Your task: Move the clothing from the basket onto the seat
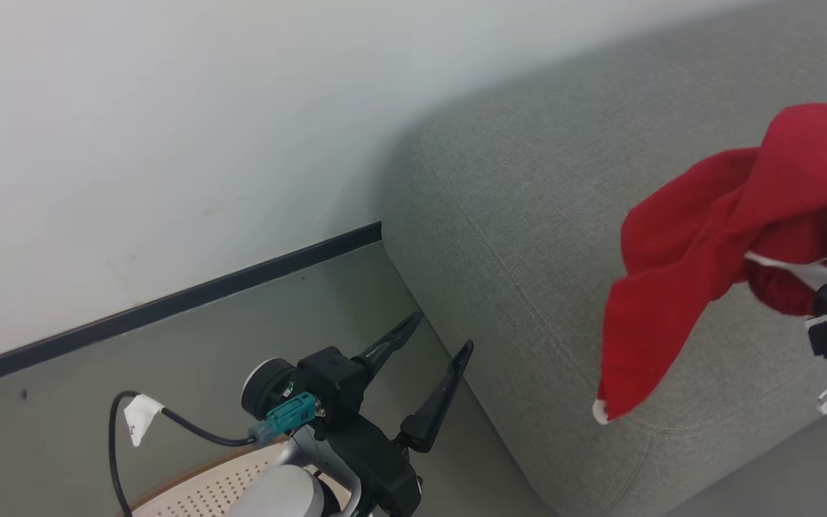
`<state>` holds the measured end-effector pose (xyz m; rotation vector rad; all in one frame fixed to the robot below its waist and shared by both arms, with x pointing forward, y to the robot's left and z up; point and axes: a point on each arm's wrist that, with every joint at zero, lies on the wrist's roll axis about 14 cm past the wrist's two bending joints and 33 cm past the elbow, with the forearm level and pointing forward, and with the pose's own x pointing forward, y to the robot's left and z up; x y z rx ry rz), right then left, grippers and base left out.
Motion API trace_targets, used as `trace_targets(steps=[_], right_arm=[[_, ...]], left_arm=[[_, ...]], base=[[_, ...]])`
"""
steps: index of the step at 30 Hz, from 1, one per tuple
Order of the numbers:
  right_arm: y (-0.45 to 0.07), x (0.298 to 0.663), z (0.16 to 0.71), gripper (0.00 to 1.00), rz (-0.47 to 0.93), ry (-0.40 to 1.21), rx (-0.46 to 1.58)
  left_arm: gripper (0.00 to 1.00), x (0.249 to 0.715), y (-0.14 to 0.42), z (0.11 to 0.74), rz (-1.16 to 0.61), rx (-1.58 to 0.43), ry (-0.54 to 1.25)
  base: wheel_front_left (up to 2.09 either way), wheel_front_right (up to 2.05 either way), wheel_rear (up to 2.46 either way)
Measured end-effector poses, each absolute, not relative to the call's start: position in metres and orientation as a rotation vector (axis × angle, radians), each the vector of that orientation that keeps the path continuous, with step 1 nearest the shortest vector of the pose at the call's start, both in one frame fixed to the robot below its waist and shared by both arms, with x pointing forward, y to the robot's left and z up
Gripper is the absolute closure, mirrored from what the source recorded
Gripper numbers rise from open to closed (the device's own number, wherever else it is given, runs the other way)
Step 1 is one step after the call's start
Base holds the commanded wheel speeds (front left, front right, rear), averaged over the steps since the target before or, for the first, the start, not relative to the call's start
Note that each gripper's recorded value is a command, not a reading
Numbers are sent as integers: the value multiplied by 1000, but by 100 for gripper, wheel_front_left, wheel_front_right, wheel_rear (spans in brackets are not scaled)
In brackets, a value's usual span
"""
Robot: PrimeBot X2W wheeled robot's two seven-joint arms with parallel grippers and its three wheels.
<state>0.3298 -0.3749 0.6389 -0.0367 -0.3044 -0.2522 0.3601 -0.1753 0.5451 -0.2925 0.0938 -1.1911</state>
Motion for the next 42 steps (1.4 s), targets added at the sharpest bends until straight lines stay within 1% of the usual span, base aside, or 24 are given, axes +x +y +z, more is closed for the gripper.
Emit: trace_targets(steps=[4,9,16,22,30,33,36,42], right_arm=[[-390,340,656,100,-270,-330,-60],[-411,351,659,100,-298,-304,-105],[-445,374,667,100,-366,-297,-113],[-461,407,666,100,-397,-295,-93],[-486,445,657,100,-449,-257,-122],[-488,463,647,100,-451,-239,-122],[-495,476,627,100,-469,-189,-120],[-484,498,558,100,-438,-24,-120]], left_arm=[[0,366,-171,544,-1184,-301,92],[0,372,-167,541,-1184,-310,96],[0,398,-154,532,-1154,-297,98],[0,421,-145,523,-1135,-292,92],[0,455,-133,509,-1095,-318,84],[0,468,-126,496,-1062,-326,102],[0,477,-121,484,-1044,-330,119],[0,492,-111,459,-1014,-337,151]], base=[[0,0,0],[0,0,0],[0,0,0],[0,0,0],[0,0,0],[0,0,0],[0,0,0],[0,0,0]])
